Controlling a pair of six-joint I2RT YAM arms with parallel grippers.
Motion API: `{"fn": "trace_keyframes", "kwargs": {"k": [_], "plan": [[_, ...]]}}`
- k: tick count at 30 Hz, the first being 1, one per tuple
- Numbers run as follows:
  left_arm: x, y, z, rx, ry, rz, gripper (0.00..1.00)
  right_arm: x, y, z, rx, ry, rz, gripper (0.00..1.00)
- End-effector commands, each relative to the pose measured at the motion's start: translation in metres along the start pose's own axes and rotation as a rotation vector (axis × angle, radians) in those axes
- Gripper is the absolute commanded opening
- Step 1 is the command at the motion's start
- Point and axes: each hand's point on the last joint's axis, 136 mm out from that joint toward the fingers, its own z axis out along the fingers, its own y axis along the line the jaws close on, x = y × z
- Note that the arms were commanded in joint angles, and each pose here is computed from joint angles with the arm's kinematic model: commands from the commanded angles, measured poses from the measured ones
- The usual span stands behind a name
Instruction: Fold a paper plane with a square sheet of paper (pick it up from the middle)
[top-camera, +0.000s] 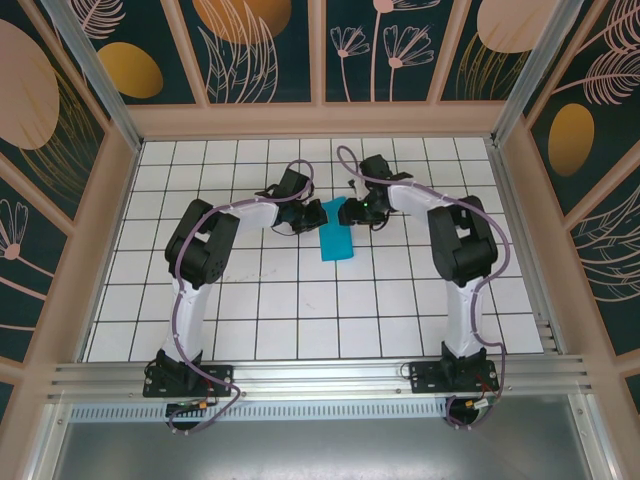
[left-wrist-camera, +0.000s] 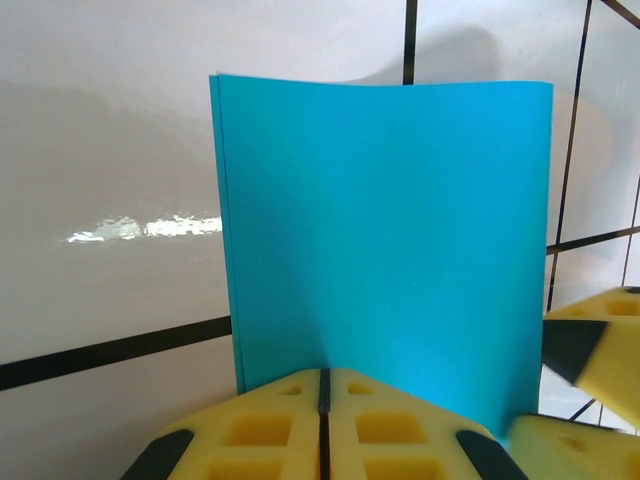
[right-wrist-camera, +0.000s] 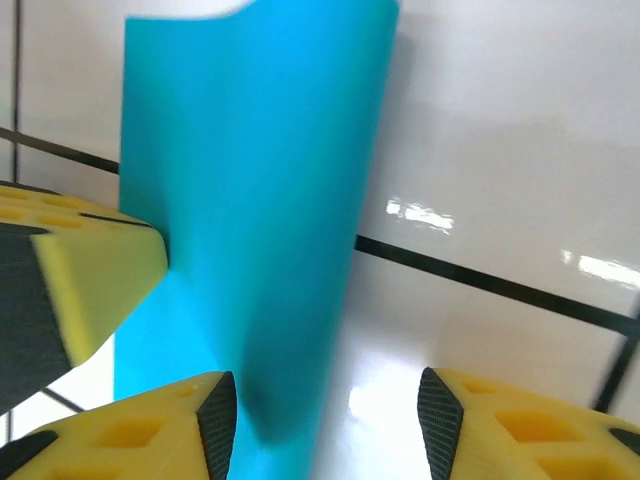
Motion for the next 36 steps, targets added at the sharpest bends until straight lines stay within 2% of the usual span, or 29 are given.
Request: {"fn": "trace_keyframes", "kwargs": {"k": [1, 3, 7, 9, 13, 25, 36], "plan": [[0.042, 0.081, 0.022, -0.245, 0.092, -0.069, 0.1, -0.032, 0.016, -0.047, -0.045, -0.147, 0.02, 0.53], [0.043, 0.081, 0.023, -0.247, 0.091, -0.072, 0.1, -0.033, 0.028, -0.051, -0.104, -0.149, 0.029, 0.48], [0.043, 0.084, 0.023, -0.258, 0.087, -0.079, 0.09, -0.029, 0.052, -0.039, -0.24, -0.1, 0.062, 0.23], [0.043, 0.085, 0.023, -0.259, 0.087, -0.084, 0.09, -0.027, 0.058, -0.028, -0.269, -0.072, 0.076, 0.14], [0.044, 0.086, 0.023, -0.26, 0.085, -0.09, 0.08, -0.02, 0.056, -0.004, -0.274, -0.013, 0.108, 0.0], [0.045, 0.09, 0.023, -0.273, 0.081, -0.087, 0.08, 0.011, 0.022, 0.03, -0.209, 0.093, 0.129, 0.0], [0.055, 0.107, 0.025, -0.321, 0.098, -0.101, 0.07, 0.032, -0.023, 0.037, -0.15, 0.117, 0.165, 0.02]]}}
